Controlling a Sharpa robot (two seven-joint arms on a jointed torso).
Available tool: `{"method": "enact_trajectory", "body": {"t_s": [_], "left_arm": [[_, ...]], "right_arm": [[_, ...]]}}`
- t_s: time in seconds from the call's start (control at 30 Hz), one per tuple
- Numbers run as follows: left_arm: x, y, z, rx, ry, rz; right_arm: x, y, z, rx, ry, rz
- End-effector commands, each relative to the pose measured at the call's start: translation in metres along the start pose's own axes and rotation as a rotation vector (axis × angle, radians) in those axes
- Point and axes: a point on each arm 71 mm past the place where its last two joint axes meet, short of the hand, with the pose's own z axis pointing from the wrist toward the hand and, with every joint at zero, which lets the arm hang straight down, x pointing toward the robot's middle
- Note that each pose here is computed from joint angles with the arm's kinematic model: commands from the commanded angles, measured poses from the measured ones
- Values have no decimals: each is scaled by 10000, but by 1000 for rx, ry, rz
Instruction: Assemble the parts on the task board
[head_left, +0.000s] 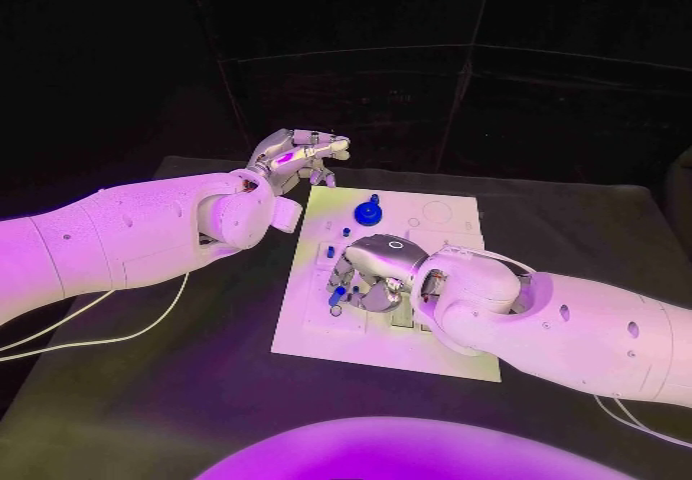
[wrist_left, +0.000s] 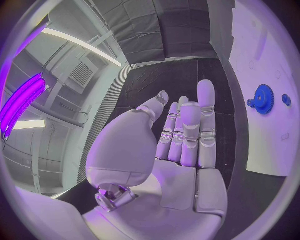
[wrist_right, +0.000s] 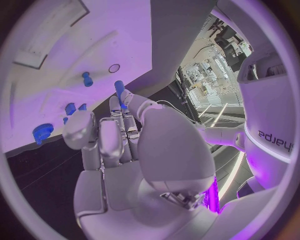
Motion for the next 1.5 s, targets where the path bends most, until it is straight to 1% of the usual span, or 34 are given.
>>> {"method": "enact_trajectory", "body": {"t_s": [0.03, 0.5, 0.9, 1.07, 1.17, 1.5], "left_arm": [[15, -12, 7, 6, 12, -8], [13, -11, 8, 6, 12, -8], [13, -10, 9, 5, 13, -8], [13, -9, 10, 4, 13, -8], [14, -8, 10, 3, 13, -8], [14, -6, 9, 0, 15, -9]], "right_arm": [[54, -8, 14, 3, 62, -40], [127, -28, 45, 18, 99, -62], [192, -5, 81, 22, 95, -75], [206, 14, 98, 12, 96, -73], [205, 24, 105, 2, 89, -61], [174, 30, 106, -16, 38, -38]]}}
